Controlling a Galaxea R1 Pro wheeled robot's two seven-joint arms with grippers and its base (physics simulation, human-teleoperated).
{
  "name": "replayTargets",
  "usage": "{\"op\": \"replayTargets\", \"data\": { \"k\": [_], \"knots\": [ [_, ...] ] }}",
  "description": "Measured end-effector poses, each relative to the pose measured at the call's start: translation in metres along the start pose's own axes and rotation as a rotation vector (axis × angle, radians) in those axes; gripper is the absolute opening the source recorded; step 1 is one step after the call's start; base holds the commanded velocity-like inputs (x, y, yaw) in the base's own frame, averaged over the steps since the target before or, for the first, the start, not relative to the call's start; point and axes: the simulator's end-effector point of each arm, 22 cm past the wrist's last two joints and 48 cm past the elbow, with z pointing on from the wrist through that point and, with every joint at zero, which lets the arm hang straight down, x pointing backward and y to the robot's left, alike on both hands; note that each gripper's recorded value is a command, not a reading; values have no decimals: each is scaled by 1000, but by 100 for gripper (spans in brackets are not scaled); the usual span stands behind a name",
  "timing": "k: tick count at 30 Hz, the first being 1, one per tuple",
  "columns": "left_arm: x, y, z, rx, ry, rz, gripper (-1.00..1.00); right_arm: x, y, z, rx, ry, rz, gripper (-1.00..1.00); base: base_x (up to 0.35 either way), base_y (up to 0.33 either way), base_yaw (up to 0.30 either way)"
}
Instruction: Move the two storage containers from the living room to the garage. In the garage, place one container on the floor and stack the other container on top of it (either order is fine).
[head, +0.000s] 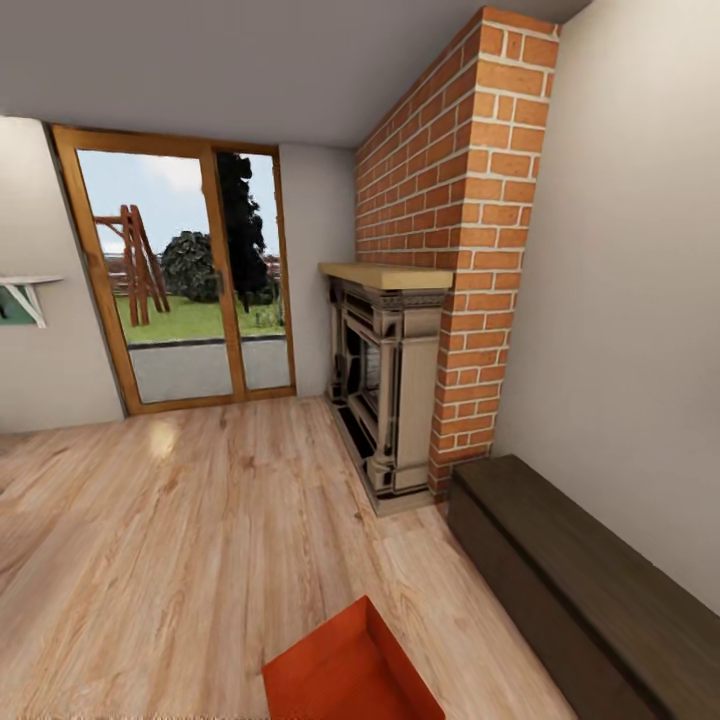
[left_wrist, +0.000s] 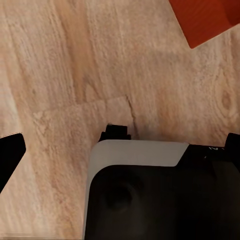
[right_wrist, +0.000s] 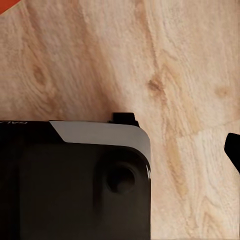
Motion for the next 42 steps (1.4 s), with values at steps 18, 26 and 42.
{"op": "replayTargets", "data": {
  "k": [18,26,42],
  "knots": [
    [0,0,0,1,0,0,100,0,0,0,0,0,0,100,0,-169,102],
    [0,0,0,0,0,0,100,0,0,0,0,-1,0,100,0,-162,64],
    [0,0,0,0,0,0,100,0,0,0,0,-1,0,100,0,-4,261]
  ]
}}
